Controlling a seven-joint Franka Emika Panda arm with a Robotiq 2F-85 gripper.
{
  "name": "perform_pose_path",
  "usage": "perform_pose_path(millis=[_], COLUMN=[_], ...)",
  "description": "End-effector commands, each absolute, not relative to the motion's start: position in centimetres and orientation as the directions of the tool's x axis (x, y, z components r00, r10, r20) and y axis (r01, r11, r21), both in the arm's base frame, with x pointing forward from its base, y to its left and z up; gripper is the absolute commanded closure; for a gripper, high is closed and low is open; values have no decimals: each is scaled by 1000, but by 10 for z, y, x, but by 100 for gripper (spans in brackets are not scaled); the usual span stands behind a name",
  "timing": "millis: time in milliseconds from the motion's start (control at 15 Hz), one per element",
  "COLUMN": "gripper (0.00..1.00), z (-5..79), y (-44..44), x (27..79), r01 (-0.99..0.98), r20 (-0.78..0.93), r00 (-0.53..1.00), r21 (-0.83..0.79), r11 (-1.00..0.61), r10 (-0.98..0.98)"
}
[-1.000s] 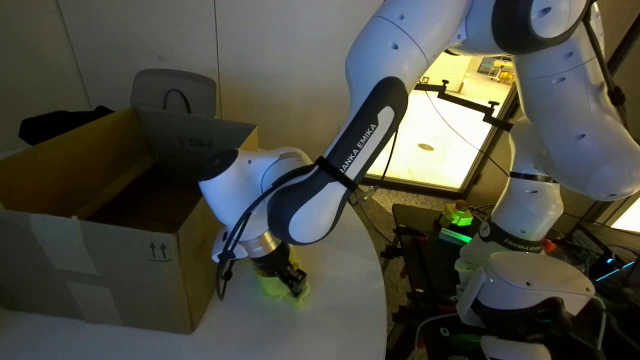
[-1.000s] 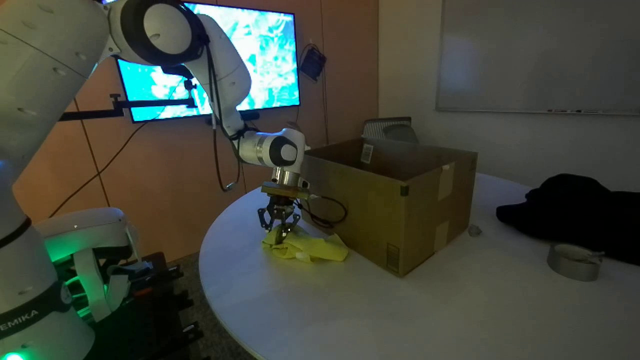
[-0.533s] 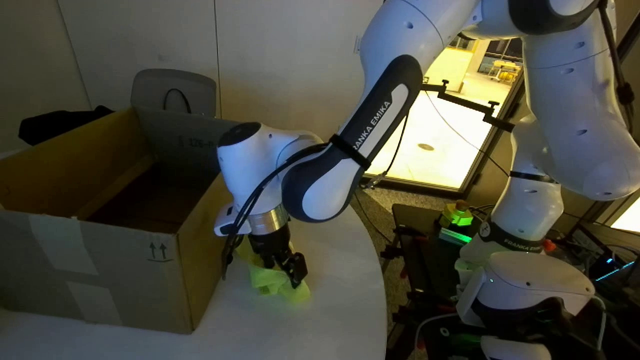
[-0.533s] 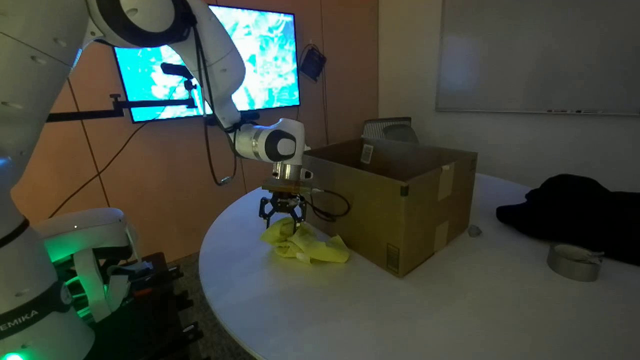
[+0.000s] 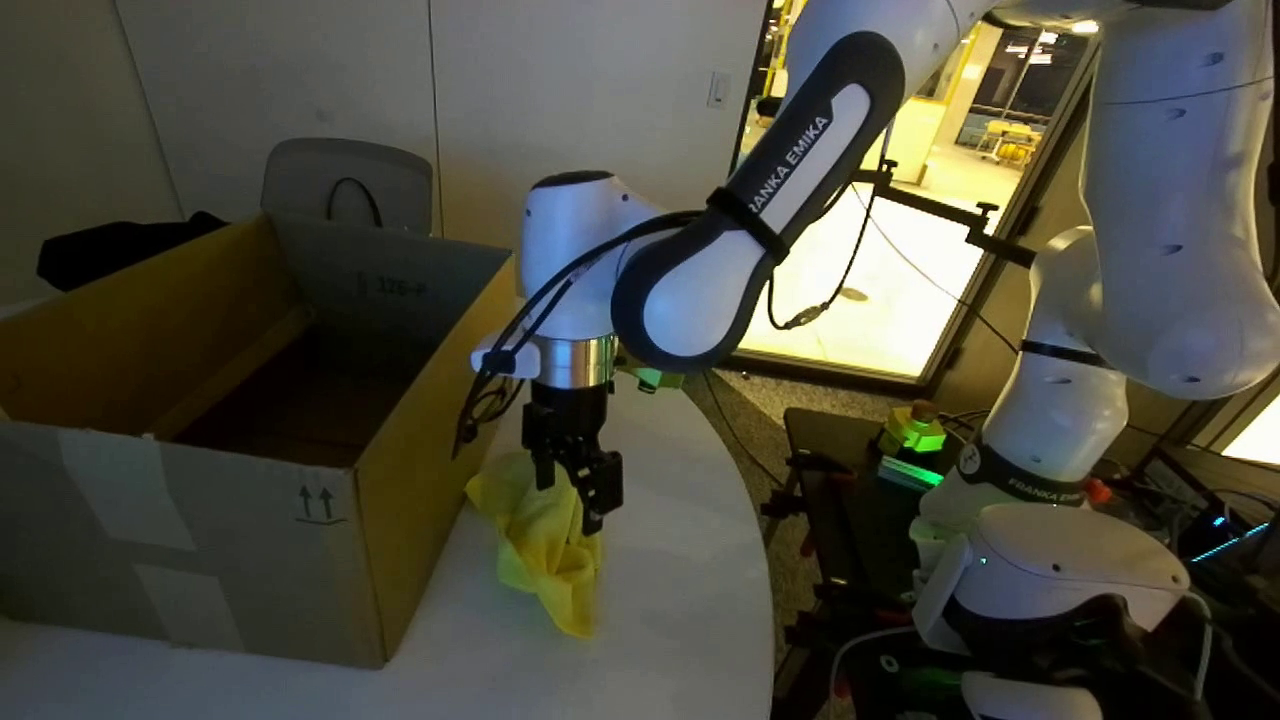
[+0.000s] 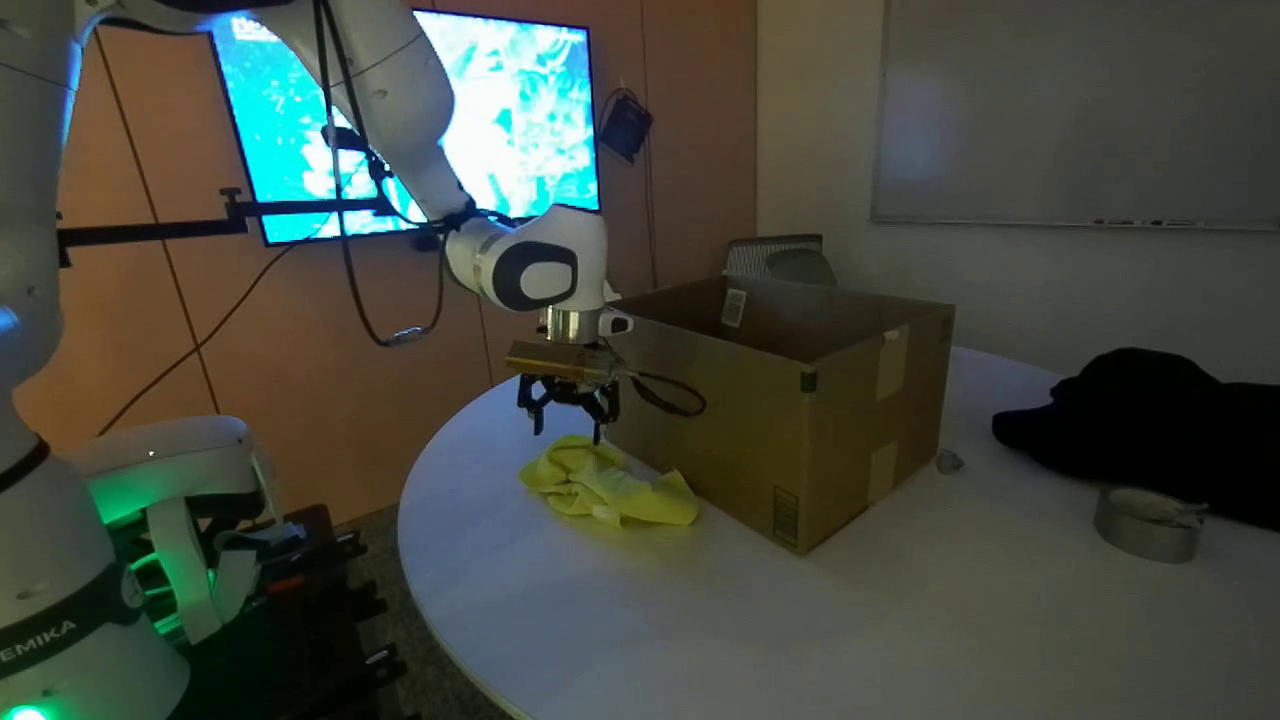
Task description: Put the marker on the towel then fold it and put it inside the box
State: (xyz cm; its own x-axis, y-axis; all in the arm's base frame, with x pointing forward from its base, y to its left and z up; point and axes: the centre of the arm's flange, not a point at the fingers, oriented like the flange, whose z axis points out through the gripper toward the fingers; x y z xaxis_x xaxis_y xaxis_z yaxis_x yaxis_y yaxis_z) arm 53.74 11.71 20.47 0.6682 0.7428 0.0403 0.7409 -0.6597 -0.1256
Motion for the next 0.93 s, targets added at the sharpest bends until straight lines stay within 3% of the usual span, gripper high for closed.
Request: perform_pose_path(millis=[0,867], gripper=[0,0], z=[210,156], y=[104,106], x=[530,546], r01=[601,552], r20=[77,64], r00=[799,834], r21=[-141,-122], r11=[-787,-825], r10=[596,549])
